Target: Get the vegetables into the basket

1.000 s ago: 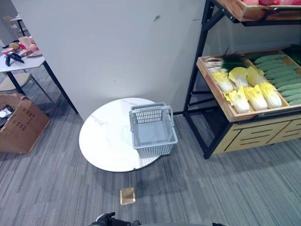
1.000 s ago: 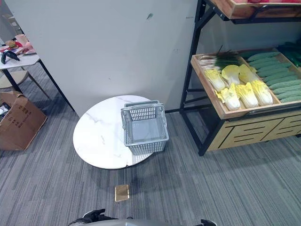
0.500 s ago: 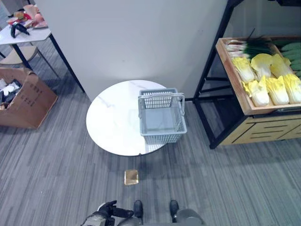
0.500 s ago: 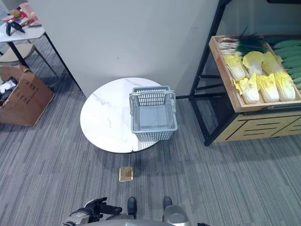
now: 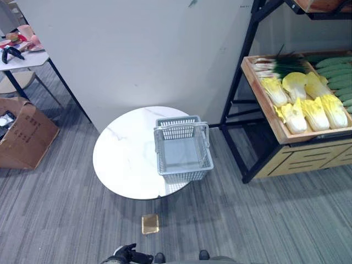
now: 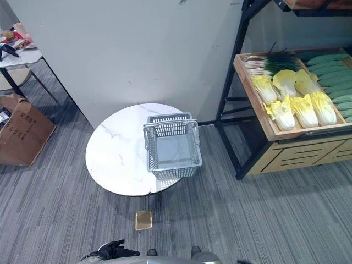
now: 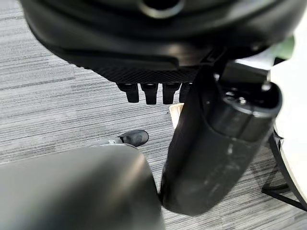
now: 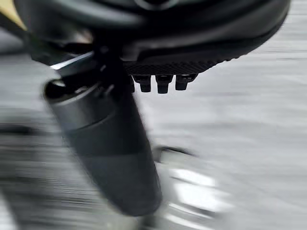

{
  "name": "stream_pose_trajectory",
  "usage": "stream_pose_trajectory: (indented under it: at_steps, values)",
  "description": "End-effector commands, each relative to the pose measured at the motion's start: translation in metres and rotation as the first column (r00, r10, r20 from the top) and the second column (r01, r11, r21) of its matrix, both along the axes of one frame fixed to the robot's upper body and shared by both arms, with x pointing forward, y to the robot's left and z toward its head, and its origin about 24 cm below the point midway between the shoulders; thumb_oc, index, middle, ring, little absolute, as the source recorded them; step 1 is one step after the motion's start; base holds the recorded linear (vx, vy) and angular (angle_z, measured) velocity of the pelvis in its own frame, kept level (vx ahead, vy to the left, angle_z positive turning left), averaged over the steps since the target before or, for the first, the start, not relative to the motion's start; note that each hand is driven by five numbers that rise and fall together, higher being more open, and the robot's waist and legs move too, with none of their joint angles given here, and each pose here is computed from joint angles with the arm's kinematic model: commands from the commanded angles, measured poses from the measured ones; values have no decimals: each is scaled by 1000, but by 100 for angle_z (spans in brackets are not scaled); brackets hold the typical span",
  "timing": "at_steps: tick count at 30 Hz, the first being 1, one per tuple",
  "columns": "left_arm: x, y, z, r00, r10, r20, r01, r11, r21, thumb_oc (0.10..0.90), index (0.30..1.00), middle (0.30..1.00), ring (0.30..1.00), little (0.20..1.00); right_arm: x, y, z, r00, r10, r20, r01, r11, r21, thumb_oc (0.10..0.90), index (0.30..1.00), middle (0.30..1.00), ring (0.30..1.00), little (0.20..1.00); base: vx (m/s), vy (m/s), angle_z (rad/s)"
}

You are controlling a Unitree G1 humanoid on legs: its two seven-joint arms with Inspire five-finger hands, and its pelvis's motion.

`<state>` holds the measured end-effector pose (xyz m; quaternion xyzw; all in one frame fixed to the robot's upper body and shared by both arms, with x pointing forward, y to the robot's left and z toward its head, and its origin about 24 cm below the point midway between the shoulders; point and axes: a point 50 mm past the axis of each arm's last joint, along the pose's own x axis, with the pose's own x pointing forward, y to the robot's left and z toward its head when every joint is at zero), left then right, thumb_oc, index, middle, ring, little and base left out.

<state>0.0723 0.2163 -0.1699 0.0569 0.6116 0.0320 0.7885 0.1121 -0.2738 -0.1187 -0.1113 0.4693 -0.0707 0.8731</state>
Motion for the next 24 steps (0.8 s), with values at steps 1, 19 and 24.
stream_pose_trajectory:
  at_steps: [1,19,24]
  values:
    - [-32,1,-5,988,-48,-147,51,999,18,900,1000,1000,1000,1000,102,3,63,907,73,416,-66,997,-31,900,1000,1000,1000,1000,26,-10,-14]
    - [-36,2,-5,982,-75,-172,84,995,47,900,1000,1000,1000,1000,194,43,252,326,453,830,-197,891,-409,900,1000,1000,1000,1000,23,-19,6]
    - [-38,5,-5,984,-51,-172,61,997,53,900,1000,1000,1000,1000,217,52,285,259,544,798,-190,839,-510,900,1000,1000,1000,1000,7,-8,12]
